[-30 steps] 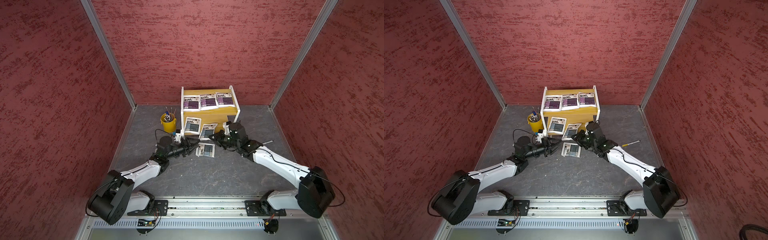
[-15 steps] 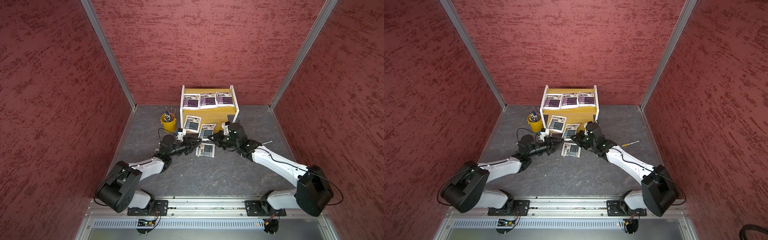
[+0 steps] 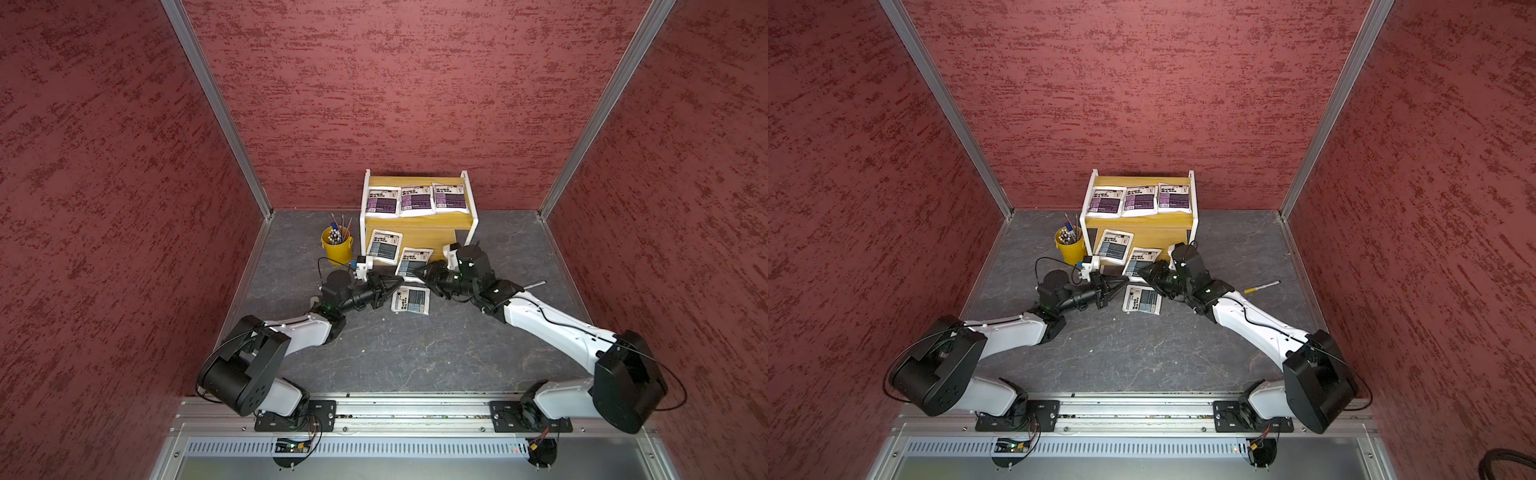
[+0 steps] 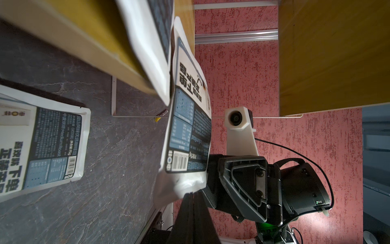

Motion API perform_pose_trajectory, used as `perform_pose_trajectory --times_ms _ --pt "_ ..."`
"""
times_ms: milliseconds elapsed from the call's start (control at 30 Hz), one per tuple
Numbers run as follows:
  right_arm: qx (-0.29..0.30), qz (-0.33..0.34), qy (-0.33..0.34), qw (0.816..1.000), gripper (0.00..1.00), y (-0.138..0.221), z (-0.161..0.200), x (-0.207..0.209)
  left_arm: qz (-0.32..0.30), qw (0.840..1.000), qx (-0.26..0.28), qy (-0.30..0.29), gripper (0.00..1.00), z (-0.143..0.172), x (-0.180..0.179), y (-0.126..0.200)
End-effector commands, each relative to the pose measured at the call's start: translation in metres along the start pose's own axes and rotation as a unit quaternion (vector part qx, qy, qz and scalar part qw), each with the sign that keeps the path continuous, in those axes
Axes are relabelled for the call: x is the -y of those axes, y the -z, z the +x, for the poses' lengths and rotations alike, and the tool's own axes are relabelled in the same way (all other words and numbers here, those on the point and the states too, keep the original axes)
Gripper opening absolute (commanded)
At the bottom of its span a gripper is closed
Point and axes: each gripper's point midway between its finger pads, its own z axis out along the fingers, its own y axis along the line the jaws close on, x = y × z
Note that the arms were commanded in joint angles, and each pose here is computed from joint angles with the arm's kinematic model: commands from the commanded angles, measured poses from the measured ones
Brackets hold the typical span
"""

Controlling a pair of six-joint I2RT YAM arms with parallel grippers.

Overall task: Place the bagged coffee beans on the shelf by color
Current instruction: Place the bagged coffee beans on the shelf.

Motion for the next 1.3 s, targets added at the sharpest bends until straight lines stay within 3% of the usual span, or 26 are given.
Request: perform_pose_trajectory --times_ms 0,267,433,633,733,800,1067,1267 --pt "0.028 -0.023 0.003 0.999 0.37 0.009 -0.011 -0.011 0.02 1.0 0.016 -0.001 0.07 -0.007 0.009 -0.004" --pt "0.033 -0.034 -0.014 0.999 0.38 0.01 -0.01 -0.008 0.025 1.0 0.015 0.001 0.07 -0.005 0.011 -0.005" --pt "0.038 -0.032 -0.016 0.999 0.2 0.006 -0.013 -0.007 0.029 1.0 0.01 0.005 0.09 0.0 0.013 0.0" --pt "0.046 -0.027 -0.015 0.998 0.06 0.003 -0.018 -0.008 0.017 1.0 0.003 0.002 0.46 0.01 0.011 0.01" --pt "0.05 -0.026 -0.017 0.998 0.05 0.002 -0.02 -0.008 0.009 1.0 0.005 0.0 0.59 0.012 0.011 0.014" --pt "0.048 -0.03 -0.018 0.998 0.05 0.0 -0.02 -0.01 0.004 1.0 0.007 -0.002 0.64 0.011 0.011 0.015" --pt "0.041 -0.037 -0.024 0.998 0.04 0.001 -0.018 -0.012 0.012 1.0 0.013 0.004 0.63 -0.002 0.013 0.0" --pt "0.033 -0.039 -0.025 0.998 0.05 0.001 -0.014 -0.012 0.013 0.999 0.023 0.018 0.56 -0.012 0.005 -0.01"
